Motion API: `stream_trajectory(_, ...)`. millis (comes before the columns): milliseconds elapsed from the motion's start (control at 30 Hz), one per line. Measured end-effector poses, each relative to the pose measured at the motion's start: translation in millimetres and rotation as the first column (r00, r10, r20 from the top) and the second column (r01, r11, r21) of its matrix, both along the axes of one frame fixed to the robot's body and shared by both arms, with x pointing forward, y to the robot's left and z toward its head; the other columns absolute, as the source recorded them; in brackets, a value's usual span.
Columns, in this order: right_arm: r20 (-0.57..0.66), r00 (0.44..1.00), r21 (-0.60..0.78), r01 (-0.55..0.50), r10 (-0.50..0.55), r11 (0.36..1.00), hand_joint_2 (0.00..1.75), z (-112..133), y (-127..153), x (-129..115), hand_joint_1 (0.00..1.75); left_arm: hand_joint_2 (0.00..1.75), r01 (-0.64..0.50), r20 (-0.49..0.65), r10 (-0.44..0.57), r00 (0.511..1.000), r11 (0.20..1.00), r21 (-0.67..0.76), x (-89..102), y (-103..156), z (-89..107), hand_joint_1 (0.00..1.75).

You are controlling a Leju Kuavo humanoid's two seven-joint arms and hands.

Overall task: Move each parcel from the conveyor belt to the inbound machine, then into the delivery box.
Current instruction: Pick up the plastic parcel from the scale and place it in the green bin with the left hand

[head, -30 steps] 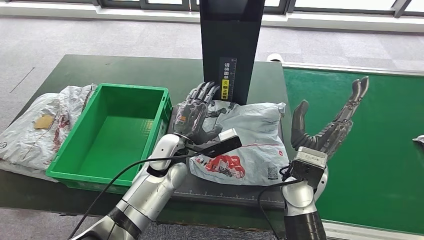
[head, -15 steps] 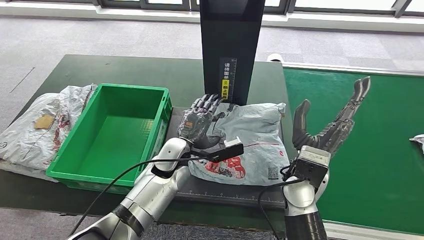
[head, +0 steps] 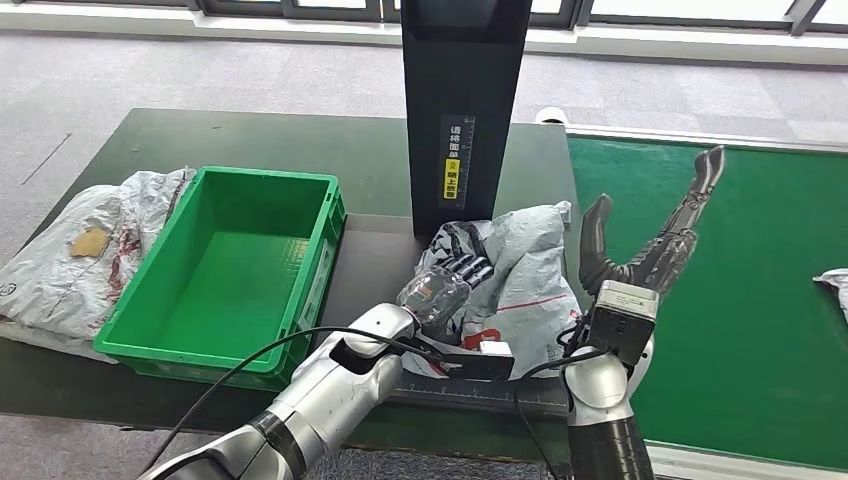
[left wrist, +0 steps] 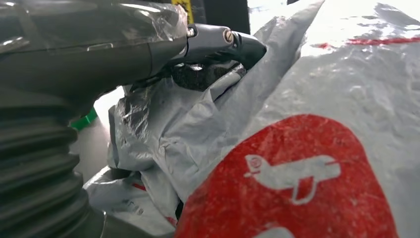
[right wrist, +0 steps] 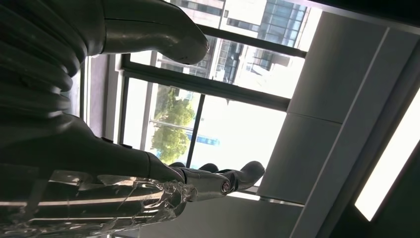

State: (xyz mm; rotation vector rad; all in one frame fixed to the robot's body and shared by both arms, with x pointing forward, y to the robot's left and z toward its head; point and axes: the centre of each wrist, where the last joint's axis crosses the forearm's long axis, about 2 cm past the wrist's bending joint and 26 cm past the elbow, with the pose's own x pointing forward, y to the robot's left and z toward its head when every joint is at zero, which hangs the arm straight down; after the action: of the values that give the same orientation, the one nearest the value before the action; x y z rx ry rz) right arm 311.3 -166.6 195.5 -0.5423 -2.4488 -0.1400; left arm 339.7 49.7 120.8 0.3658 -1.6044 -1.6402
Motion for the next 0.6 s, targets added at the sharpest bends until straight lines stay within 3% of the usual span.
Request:
stream_trajectory(100, -0.005, 1.000, 0.002, -0.002, 0.002, 1.000, 1.75, -0.4, -0.7, 0.3, 0.00, 1.75, 0.060, -0.022, -0.060, 0.998, 0.998, -0.030, -3.3, -4.8, -0.5, 1.68)
stream_trajectory(300, -0.018, 1.000, 0.001, -0.017, 0.017, 1.000, 1.75, -1.5, -0.8, 1.1, 0.00, 1.75, 0.187, -0.067, -0.192, 0.979, 0.979, -0.074, -12.0, -14.8, -3.6, 1.75)
stream_trajectory(600, -0.032, 0.999, 0.001, -0.017, 0.017, 1.000, 1.75, -3.9, -3.3, 2.3, 0.00, 1.75, 0.212, -0.061, -0.216, 0.975, 0.975, -0.062, -16.6, -20.5, -5.4, 1.75)
